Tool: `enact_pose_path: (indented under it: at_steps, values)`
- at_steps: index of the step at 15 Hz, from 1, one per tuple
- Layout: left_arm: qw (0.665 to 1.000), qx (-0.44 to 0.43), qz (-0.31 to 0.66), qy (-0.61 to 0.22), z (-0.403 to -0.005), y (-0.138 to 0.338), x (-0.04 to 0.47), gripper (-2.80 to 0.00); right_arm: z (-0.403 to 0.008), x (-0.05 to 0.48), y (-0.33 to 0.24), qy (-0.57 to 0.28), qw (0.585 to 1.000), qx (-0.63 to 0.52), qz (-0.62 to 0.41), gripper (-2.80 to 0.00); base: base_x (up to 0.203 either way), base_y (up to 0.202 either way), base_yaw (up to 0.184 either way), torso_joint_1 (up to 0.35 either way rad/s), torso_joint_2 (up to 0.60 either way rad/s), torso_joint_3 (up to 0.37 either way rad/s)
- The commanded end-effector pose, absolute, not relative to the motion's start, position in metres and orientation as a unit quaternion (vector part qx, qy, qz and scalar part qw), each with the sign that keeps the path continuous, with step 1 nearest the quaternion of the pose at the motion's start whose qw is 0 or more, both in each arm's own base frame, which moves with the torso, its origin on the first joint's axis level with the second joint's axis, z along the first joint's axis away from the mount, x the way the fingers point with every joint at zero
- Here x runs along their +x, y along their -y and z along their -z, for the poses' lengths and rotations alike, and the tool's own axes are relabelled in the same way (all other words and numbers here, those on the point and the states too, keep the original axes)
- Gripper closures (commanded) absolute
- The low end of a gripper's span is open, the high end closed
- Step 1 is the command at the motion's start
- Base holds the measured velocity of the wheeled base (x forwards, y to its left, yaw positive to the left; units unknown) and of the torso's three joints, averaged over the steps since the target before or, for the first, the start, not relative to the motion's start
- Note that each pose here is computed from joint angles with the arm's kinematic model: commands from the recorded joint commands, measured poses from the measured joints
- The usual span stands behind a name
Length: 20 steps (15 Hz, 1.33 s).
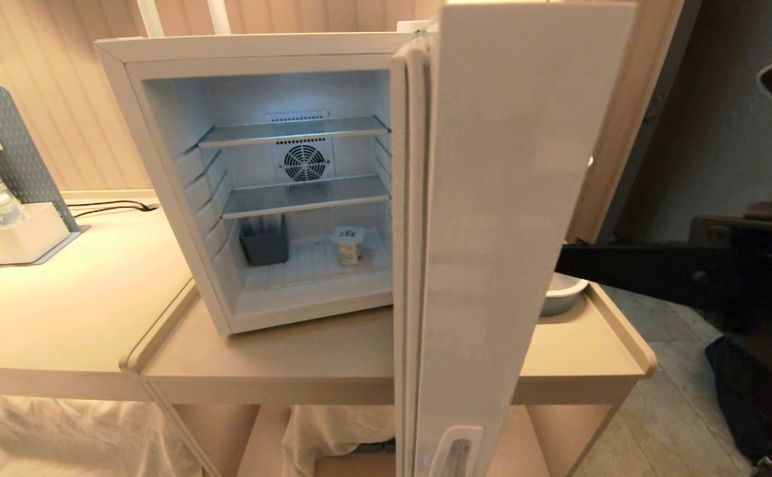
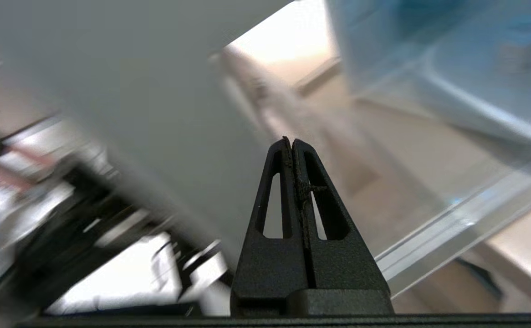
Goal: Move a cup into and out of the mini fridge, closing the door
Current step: Close the freezer door
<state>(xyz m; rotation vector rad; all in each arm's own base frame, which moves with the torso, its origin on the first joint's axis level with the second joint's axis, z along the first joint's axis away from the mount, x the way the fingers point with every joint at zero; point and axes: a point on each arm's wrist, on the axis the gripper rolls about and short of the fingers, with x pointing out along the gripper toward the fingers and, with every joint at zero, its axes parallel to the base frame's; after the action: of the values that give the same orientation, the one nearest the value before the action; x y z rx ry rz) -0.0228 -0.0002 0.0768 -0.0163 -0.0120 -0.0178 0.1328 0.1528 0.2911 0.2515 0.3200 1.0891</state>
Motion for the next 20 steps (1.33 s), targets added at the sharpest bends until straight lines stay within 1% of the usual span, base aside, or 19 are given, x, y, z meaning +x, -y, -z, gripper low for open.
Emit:
enact_pose_path:
  at_steps: [1,4,7,10,14,17,20]
  values:
    - [1.0,-0.009,0.009,0.005,-0.077,0.0,-0.023,0.0,-0.277,0.16,-0.195,-0.178,0.865,0.101,-0.459,0.0,0.0,0.0,0.0,0.0,0.0,0.0]
    - [1.0,-0.009,0.009,0.006,-0.077,0.0,-0.023,0.0,-0.268,0.184,-0.235,-0.178,0.896,0.078,-0.399,0.0,0.0,0.0,0.0,0.0,0.0,0.0]
    - [1.0,-0.009,0.009,0.006,-0.077,0.0,-0.023,0.0,-0.263,0.206,-0.268,-0.158,0.914,0.042,-0.371,0.0,0.0,0.0,0.0,0.0,0.0,0.0]
    - [1.0,-0.009,0.009,0.006,-0.077,0.0,-0.023,0.0,-0.257,0.224,-0.296,-0.151,0.916,0.03,-0.37,0.0,0.0,0.0,0.0,0.0,0.0,0.0]
    - [1.0,-0.009,0.009,0.006,-0.077,0.0,-0.023,0.0,-0.263,0.246,-0.333,-0.123,0.918,0.026,-0.375,0.0,0.0,0.0,0.0,0.0,0.0,0.0]
    - [1.0,-0.01,0.009,0.005,-0.077,0.0,-0.023,0.0,-0.252,0.263,-0.357,-0.11,0.923,-0.001,-0.369,0.0,0.0,0.0,0.0,0.0,0.0,0.0]
    - [1.0,-0.009,0.009,0.006,-0.077,0.0,-0.023,0.0,-0.239,0.277,-0.372,-0.102,0.935,-0.008,-0.34,0.0,0.0,0.0,0.0,0.0,0.0,0.0]
